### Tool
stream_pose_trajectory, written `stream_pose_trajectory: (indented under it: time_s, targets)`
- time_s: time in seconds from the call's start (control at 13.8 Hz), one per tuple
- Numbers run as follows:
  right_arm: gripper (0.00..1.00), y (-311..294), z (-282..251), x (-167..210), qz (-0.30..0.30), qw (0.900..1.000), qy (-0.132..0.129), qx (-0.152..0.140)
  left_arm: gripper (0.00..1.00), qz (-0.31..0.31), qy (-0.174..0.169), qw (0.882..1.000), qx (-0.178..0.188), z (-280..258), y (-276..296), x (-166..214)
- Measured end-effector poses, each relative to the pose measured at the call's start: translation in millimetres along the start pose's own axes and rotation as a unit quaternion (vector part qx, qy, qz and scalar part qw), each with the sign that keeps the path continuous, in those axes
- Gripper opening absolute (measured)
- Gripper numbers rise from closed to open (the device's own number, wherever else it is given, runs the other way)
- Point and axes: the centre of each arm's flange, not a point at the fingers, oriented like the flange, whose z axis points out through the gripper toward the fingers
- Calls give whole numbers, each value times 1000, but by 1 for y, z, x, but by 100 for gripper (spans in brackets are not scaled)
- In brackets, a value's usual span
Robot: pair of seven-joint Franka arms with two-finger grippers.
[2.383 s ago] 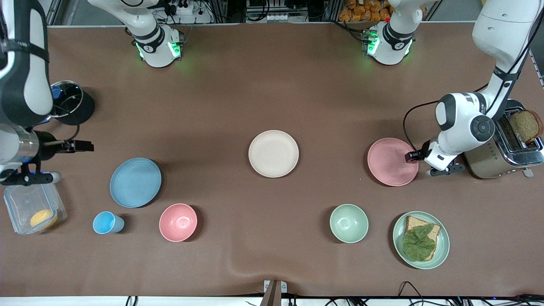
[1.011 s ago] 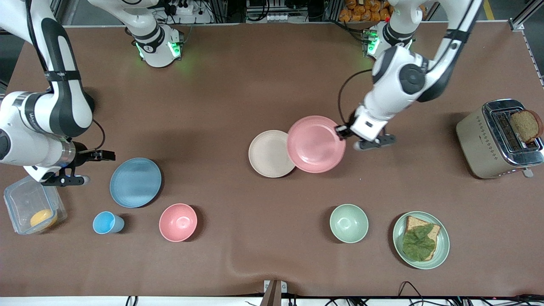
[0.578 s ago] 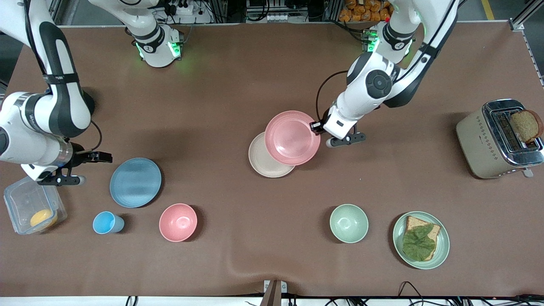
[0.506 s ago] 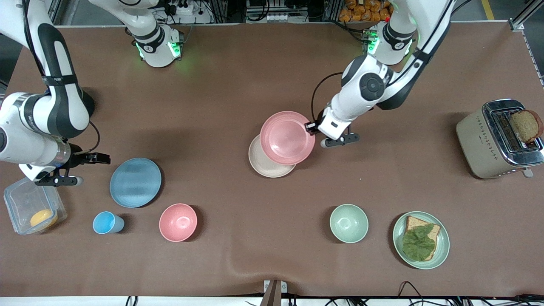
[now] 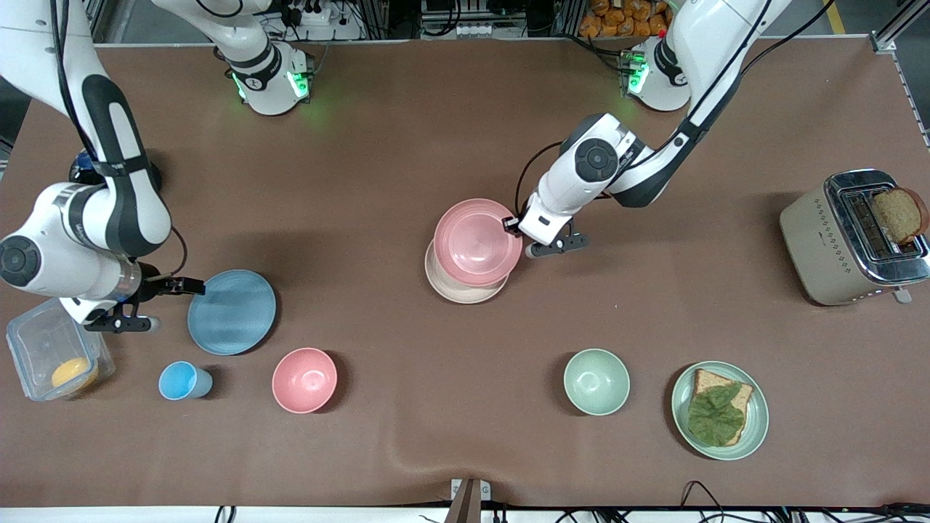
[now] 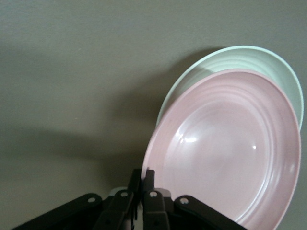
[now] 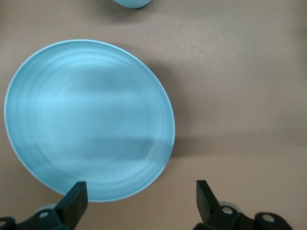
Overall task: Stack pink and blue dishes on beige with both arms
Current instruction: 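Lower the pink plate onto the beige plate and open the left gripper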
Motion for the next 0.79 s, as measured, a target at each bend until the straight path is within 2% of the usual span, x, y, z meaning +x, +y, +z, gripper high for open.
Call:
stream_pose_trajectory:
  time_s: [0.36,0.79]
  targets:
    - [100,-2,37,13,-2,1000,3,-4,5,-4,-4,1000,-2,8,3,7]
    - [100,-1,56,20,-2,1000,14,-8,5,3,0,1000,2,17,5,14]
